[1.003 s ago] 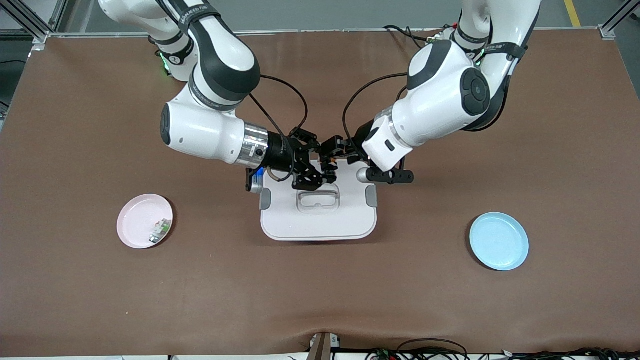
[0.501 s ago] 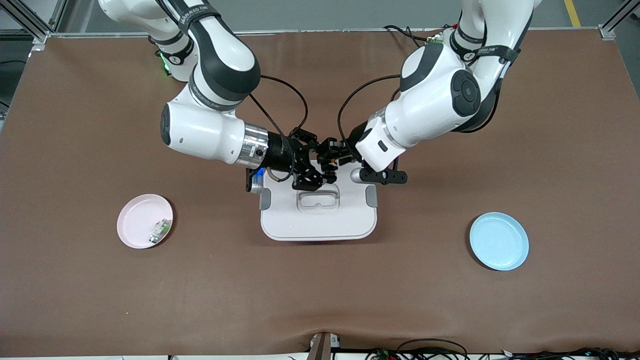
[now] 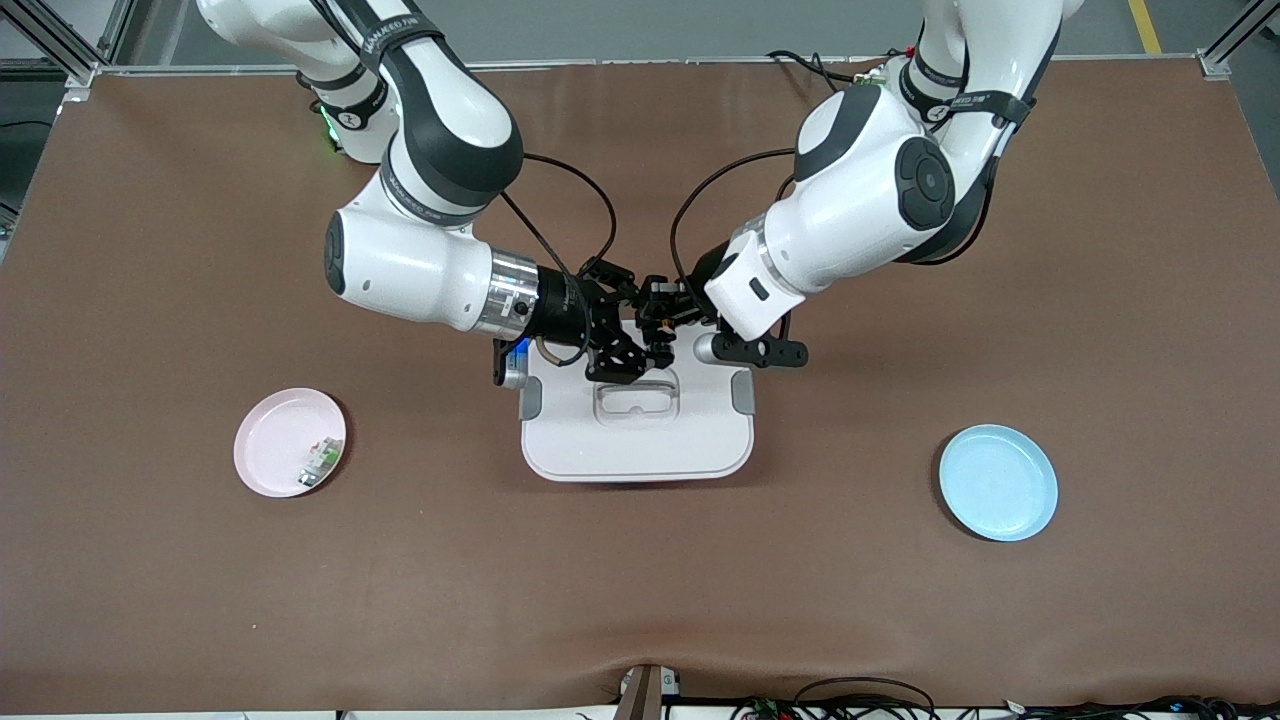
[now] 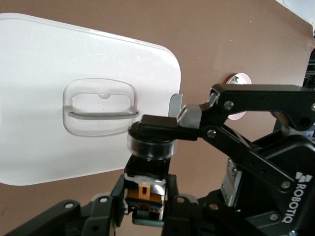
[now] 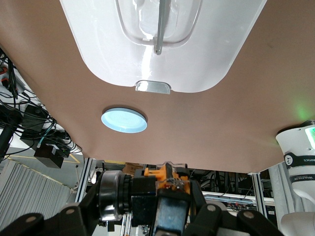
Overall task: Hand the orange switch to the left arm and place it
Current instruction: 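Close the left gripper on the switch held by the right gripper, then open the right gripper and pull back while the left gripper carries switch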
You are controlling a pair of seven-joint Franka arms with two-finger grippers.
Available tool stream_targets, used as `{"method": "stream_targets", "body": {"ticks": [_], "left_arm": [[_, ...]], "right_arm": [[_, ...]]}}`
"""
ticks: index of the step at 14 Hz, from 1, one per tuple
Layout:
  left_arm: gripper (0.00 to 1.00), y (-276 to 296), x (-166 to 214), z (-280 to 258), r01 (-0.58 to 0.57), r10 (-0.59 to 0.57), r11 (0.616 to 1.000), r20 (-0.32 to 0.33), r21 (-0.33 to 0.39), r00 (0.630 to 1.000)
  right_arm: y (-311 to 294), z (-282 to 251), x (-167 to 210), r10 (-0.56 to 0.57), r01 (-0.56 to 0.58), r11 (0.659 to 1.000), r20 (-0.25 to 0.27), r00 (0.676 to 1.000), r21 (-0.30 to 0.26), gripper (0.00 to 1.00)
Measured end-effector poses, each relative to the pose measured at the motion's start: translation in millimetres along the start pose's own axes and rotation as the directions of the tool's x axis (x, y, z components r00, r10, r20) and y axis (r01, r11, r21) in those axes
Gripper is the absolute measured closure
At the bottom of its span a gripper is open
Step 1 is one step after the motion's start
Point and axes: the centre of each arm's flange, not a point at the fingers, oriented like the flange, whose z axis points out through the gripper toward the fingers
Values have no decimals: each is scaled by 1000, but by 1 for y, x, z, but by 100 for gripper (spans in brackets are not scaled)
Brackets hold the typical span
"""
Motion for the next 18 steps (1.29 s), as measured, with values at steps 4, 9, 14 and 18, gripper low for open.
{"method": "stream_targets", "body": {"ticks": [4,9,14,18], "left_arm": [[65,0,0,0,0,0,1000,0,0,1000],[65,0,0,0,0,0,1000,0,0,1000],[67,-6,7,-5,16,-16,1000,-10,0,1000],[67,-10,9,-6,12,-11,1000,-17,14,1000]], "right_arm": [[0,0,0,0,0,1000,0,1000,0,27],[0,0,0,0,0,1000,0,1000,0,27],[-4,-6,0,-1,1,1000,-1,1000,15,0],[-11,-15,3,3,-3,1000,-2,1000,31,0]]}}
